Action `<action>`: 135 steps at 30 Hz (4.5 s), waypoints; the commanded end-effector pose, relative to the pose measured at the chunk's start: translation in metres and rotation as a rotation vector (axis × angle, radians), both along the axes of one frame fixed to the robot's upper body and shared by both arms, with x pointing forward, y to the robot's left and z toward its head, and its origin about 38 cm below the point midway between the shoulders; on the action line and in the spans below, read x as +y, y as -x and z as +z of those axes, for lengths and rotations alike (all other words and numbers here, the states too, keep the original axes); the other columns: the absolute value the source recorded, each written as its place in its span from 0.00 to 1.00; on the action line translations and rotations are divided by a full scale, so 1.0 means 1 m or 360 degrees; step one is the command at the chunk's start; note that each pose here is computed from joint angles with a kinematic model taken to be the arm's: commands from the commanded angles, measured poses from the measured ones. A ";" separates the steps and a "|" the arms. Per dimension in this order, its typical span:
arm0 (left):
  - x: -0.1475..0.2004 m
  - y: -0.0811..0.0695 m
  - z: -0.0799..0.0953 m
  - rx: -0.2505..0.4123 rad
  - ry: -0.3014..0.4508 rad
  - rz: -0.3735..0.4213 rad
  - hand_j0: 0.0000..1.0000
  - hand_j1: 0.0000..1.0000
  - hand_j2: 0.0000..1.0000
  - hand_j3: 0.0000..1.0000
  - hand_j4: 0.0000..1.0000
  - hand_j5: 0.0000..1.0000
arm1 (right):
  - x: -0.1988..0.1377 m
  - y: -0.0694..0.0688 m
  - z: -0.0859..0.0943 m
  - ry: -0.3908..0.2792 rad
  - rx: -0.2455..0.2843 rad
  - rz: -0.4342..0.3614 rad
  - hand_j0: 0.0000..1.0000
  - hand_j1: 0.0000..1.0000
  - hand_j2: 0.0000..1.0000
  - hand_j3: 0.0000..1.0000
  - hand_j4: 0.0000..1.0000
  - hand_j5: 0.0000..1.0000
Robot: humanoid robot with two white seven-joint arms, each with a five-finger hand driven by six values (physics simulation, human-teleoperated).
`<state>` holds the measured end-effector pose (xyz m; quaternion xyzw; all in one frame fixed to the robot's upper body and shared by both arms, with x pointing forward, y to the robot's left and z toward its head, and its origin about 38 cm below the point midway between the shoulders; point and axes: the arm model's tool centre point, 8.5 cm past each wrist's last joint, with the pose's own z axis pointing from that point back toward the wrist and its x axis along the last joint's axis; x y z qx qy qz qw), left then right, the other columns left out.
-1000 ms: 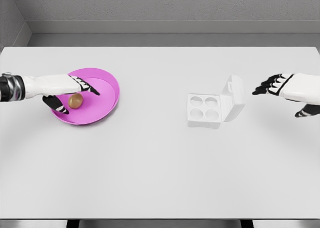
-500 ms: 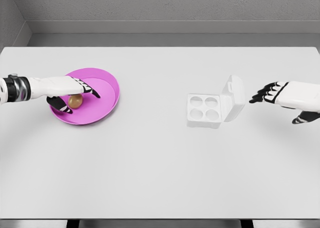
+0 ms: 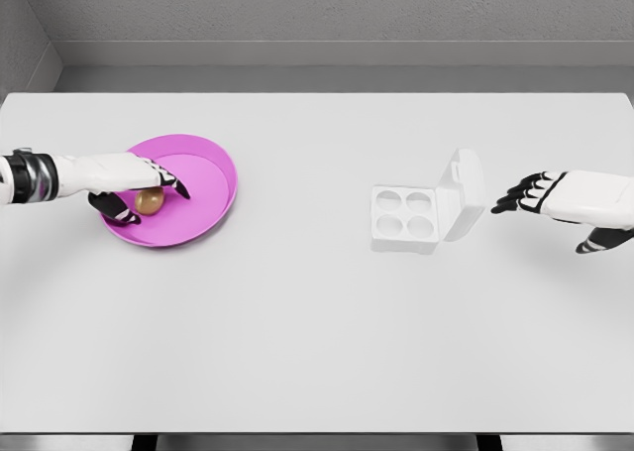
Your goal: Pack egg into the box and close the box lid
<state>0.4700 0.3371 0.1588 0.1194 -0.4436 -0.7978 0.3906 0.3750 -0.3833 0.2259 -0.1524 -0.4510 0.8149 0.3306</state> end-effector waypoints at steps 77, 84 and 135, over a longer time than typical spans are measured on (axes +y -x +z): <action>-0.310 0.000 0.043 -0.0107 0.0376 -0.0847 0.35 0.35 0.35 0.35 0.35 0.35 | -0.020 -0.011 0.015 -0.0006 -0.0056 -0.0104 1.00 1.00 1.00 1.00 1.00 1.00; -0.328 0.011 0.021 -0.0021 0.0347 -0.0897 0.36 0.36 0.36 0.36 0.36 0.36 | -0.019 -0.011 0.016 -0.0012 -0.0059 -0.0101 1.00 1.00 1.00 1.00 1.00 1.00; -0.215 -0.017 0.072 0.0001 0.0645 -0.0617 1.00 1.00 1.00 1.00 1.00 1.00 | -0.014 -0.010 0.017 -0.0019 -0.0066 -0.0081 1.00 1.00 1.00 1.00 1.00 1.00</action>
